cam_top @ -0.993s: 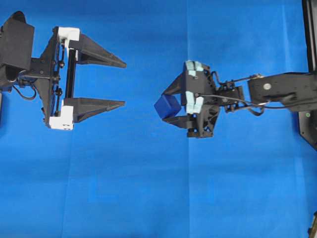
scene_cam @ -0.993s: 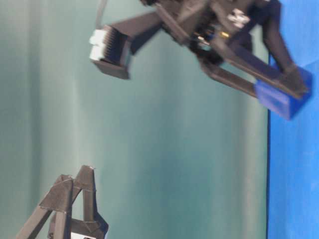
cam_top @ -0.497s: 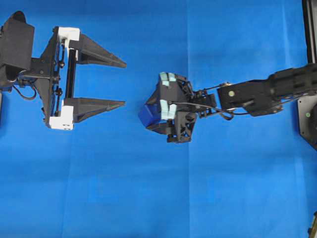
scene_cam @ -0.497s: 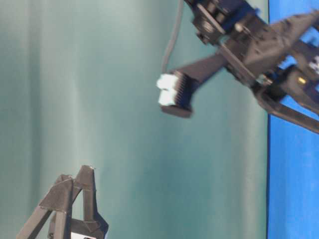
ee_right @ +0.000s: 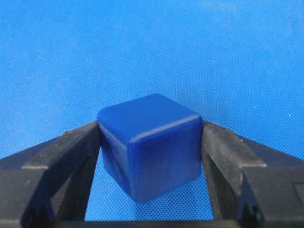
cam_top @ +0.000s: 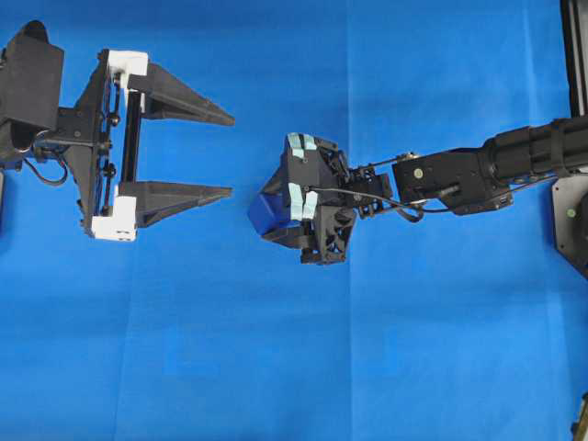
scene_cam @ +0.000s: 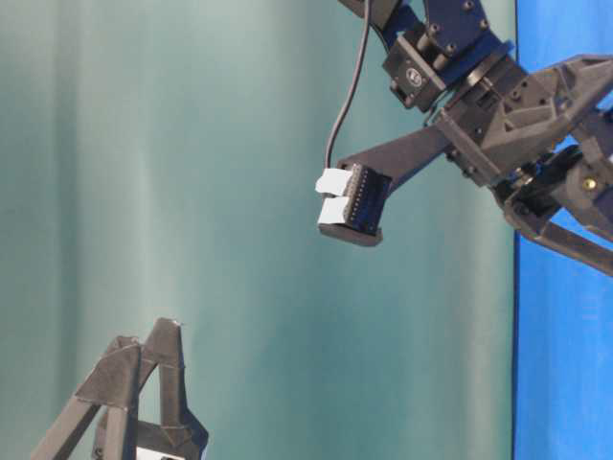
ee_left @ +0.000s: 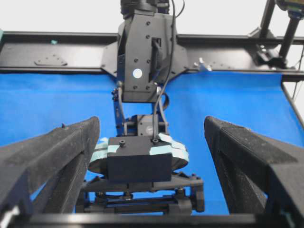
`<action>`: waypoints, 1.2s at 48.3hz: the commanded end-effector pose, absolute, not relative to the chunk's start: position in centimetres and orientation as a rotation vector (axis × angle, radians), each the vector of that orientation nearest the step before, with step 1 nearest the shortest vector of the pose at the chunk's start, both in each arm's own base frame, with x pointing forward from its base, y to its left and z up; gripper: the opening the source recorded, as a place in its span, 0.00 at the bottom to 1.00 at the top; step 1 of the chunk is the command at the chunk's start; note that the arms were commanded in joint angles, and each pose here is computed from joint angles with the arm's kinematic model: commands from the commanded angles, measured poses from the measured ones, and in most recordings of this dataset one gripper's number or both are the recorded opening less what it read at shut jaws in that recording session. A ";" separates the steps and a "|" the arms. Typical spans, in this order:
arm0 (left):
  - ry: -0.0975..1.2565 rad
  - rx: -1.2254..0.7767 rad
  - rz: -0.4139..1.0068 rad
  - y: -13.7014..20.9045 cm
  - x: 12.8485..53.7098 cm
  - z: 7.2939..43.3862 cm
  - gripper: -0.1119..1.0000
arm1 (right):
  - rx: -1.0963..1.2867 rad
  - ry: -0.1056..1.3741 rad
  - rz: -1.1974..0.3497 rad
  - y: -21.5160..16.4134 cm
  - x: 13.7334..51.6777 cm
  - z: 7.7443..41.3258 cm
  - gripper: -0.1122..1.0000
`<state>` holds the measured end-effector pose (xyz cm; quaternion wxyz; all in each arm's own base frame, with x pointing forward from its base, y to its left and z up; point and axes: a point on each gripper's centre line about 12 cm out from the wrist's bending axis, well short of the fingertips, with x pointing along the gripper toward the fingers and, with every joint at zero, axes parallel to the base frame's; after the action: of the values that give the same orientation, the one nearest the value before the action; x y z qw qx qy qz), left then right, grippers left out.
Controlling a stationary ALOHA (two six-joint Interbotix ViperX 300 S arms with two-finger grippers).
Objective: Handover the blue block to the right arm after grasping it with the left arm, then place it in the designated position.
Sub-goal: 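Move the right gripper with the cube toward the table center and lower, then open the right gripper to release the cube on the table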
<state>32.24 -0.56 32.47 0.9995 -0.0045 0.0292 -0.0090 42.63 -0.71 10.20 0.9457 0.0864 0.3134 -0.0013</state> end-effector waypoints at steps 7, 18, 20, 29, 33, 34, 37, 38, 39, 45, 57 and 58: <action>0.031 -0.008 -0.022 -0.7 32.2 33.3 0.94 | 0.177 0.618 -0.005 -0.9 42.8 10.9 0.53; 0.029 -0.008 -0.022 -0.7 32.2 33.4 0.94 | 0.177 0.618 -0.006 -0.9 42.8 10.9 0.53; 0.031 -0.008 -0.022 -0.7 32.2 33.4 0.94 | 0.176 0.617 -0.006 -0.9 42.8 11.0 0.53; 0.029 -0.008 -0.022 -0.7 32.1 33.4 0.94 | 0.176 0.607 -0.007 -1.0 42.8 11.5 0.83; 0.031 -0.008 -0.022 -0.7 32.1 33.4 0.94 | 0.176 0.607 -0.008 -1.0 42.8 11.5 0.94; 0.029 -0.008 -0.022 -0.7 32.1 33.4 0.94 | 0.175 0.608 -0.008 -1.0 42.8 11.5 0.93; 0.031 -0.008 -0.022 -0.7 32.1 33.4 0.94 | 0.175 0.608 -0.009 -1.0 42.8 11.6 0.88; 0.029 -0.008 -0.022 -0.7 32.1 33.4 0.94 | 0.175 0.610 -0.010 -1.0 42.8 11.6 0.86; 0.029 -0.008 -0.022 -0.7 32.1 33.4 0.94 | 0.178 0.609 -0.011 -1.0 42.8 11.6 0.85; 0.031 -0.008 -0.022 -0.7 32.1 33.4 0.94 | 0.174 0.597 -0.009 -1.0 42.7 12.2 0.86; 0.029 -0.008 -0.022 -0.7 32.1 33.4 0.94 | 0.169 0.556 -0.013 -1.0 42.1 14.8 0.86; 0.028 -0.008 -0.022 -0.7 32.1 33.4 0.94 | 0.166 0.552 -0.013 -1.0 42.0 15.2 0.86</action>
<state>32.24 -0.56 32.49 0.9995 -0.0045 0.0284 -0.0091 42.04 -1.00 12.36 0.9498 0.0841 0.3013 -0.0072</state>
